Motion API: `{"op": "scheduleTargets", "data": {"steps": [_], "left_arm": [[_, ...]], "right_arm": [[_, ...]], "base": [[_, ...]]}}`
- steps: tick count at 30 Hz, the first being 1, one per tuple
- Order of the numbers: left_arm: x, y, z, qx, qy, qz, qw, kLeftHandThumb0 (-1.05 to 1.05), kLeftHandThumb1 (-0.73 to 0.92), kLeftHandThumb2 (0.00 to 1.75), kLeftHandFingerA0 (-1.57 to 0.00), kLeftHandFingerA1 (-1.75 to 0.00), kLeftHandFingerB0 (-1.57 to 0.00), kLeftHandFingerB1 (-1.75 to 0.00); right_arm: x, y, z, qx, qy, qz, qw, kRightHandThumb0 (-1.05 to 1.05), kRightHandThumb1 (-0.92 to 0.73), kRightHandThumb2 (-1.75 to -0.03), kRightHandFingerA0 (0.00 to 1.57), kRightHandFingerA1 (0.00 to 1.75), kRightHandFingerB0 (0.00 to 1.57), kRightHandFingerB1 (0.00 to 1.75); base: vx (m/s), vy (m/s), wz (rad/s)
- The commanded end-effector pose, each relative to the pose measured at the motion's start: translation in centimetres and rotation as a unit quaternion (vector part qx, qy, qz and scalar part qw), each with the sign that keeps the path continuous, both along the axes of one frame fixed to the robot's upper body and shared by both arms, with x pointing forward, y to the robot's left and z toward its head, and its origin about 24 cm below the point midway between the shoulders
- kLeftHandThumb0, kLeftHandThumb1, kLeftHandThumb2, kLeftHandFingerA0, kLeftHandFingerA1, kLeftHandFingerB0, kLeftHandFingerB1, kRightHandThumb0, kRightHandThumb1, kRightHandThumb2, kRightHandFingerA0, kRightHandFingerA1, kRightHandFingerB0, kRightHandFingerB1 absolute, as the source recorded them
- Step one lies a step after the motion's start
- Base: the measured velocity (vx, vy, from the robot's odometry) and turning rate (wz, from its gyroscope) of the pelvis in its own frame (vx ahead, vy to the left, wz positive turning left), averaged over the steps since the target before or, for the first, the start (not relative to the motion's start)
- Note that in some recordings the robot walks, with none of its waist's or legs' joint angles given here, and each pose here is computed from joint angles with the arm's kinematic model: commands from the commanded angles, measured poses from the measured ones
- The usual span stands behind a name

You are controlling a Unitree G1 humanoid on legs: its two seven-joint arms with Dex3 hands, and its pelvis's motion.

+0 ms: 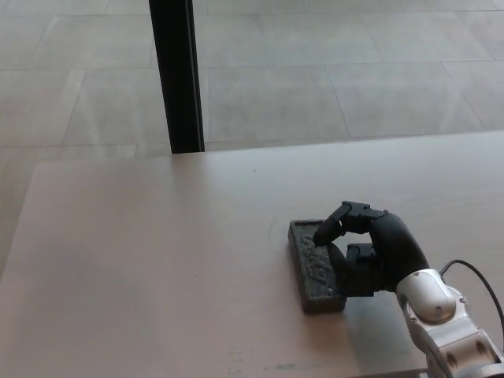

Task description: The robot uses its right hand to hold the eraser kept in the middle of the desk and use it to wipe the desk by swiping its surface twice

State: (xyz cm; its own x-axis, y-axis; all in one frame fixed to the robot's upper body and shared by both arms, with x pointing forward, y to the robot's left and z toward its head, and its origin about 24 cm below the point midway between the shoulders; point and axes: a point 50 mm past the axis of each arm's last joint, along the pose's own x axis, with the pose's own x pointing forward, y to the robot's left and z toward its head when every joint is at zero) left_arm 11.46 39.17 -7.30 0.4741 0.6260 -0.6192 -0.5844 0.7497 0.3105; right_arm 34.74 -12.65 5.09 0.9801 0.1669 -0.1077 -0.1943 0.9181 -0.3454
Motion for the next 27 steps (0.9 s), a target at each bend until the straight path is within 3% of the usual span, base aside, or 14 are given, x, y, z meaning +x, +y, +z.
{"op": "scheduleTargets", "data": {"steps": [1, 3, 9, 10, 11, 13, 18, 21, 24, 26, 27], "left_arm": [[0.0, 0.2, 0.2, 0.011, 0.004, -0.005, 1.0, -0.43, 0.46, 0.88, -0.78, -0.84, -0.59, -0.71], [0.1, 0.1, 0.2, 0.011, 0.001, -0.005, 1.0, -0.47, 0.46, 0.88, -0.78, -0.84, -0.6, -0.71], [0.0, 0.0, 0.3, 0.008, -0.004, -0.002, 1.0, -0.43, 0.46, 0.88, -0.77, -0.85, -0.6, -0.72], [-0.1, 0.0, 0.2, 0.009, 0.0, -0.006, 1.0, -0.44, 0.47, 0.88, -0.77, -0.84, -0.61, -0.72], [0.0, 0.0, 0.2, 0.008, 0.0, -0.005, 1.0, -0.44, 0.47, 0.88, -0.77, -0.84, -0.6, -0.71], [0.0, -0.1, 0.3, 0.012, 0.002, -0.008, 1.0, -0.44, 0.47, 0.88, -0.77, -0.83, -0.6, -0.71], [0.0, 0.0, 0.3, 0.007, -0.003, -0.003, 1.0, -0.44, 0.46, 0.88, -0.76, -0.83, -0.6, -0.71], [0.2, 0.0, 0.4, 0.008, -0.006, -0.008, 1.0, -0.44, 0.46, 0.88, -0.75, -0.83, -0.59, -0.71], [0.3, -0.1, 0.5, 0.01, -0.009, -0.014, 1.0, -0.45, 0.47, 0.89, -0.74, -0.83, -0.58, -0.71], [0.5, -0.1, 0.6, 0.012, -0.009, -0.014, 1.0, -0.44, 0.47, 0.89, -0.76, -0.84, -0.59, -0.72], [0.6, -0.1, 0.6, 0.014, -0.007, -0.015, 1.0, -0.46, 0.47, 0.89, -0.76, -0.83, -0.6, -0.71]], "right_arm": [[0.5, 0.5, 0.9, -0.005, -0.03, 0.0, 1.0, -0.22, -0.49, -1.07, 0.94, 1.75, 0.74, 1.73], [0.9, 1.4, 1.7, -0.009, -0.033, 0.007, 0.999, -0.24, -0.51, -1.07, 0.92, 1.75, 0.73, 1.66], [1.7, 2.4, 3.7, -0.026, -0.083, 0.037, 0.996, -0.21, -0.45, -1.18, 0.93, 1.75, 0.76, 1.69], [2.0, 2.6, 4.5, -0.028, -0.091, 0.038, 0.995, -0.3, -0.46, -1.17, 1.21, 1.4, 1.07, 1.32], [2.2, 2.6, 5.0, -0.04, -0.097, 0.04, 0.994, -0.22, -0.44, -1.24, 0.93, 1.75, 0.81, 1.68], [2.5, 2.5, 5.8, -0.052, -0.114, 0.041, 0.991, -0.25, -0.5, -1.15, 0.93, 1.75, 0.76, 1.7], [3.0, 2.5, 6.8, -0.045, -0.123, 0.045, 0.99, -0.25, -0.48, -1.19, 0.94, 1.75, 0.81, 1.68], [2.8, 2.7, 6.6, -0.047, -0.114, 0.036, 0.992, -0.25, -0.51, -1.08, 0.92, 1.75, 0.76, 1.66], [2.5, 2.7, 5.7, -0.043, -0.104, 0.041, 0.993, -0.23, -0.47, -1.2, 0.92, 1.75, 0.79, 1.64], [2.4, 2.7, 5.4, -0.033, -0.099, 0.038, 0.994, -0.22, -0.45, -1.2, 0.92, 1.75, 0.76, 1.67], [2.1, 3.1, 4.6, -0.03, -0.09, 0.035, 0.995, -0.19, -0.5, -1.07, 0.92, 1.75, 0.73, 1.63]], "base": [[0.0, 0.0, 0.0], [0.0, 0.0, 0.0], [0.0, 0.0, 0.0], [0.0, 0.0, 0.0], [0.0, 0.0, 0.0], [0.0, 0.0, 0.0], [0.0, 0.0, 0.0], [0.0, 0.0, 0.0], [0.0, 0.0, 0.0], [0.0, 0.0, 0.0], [0.0, 0.0, 0.0]]}}
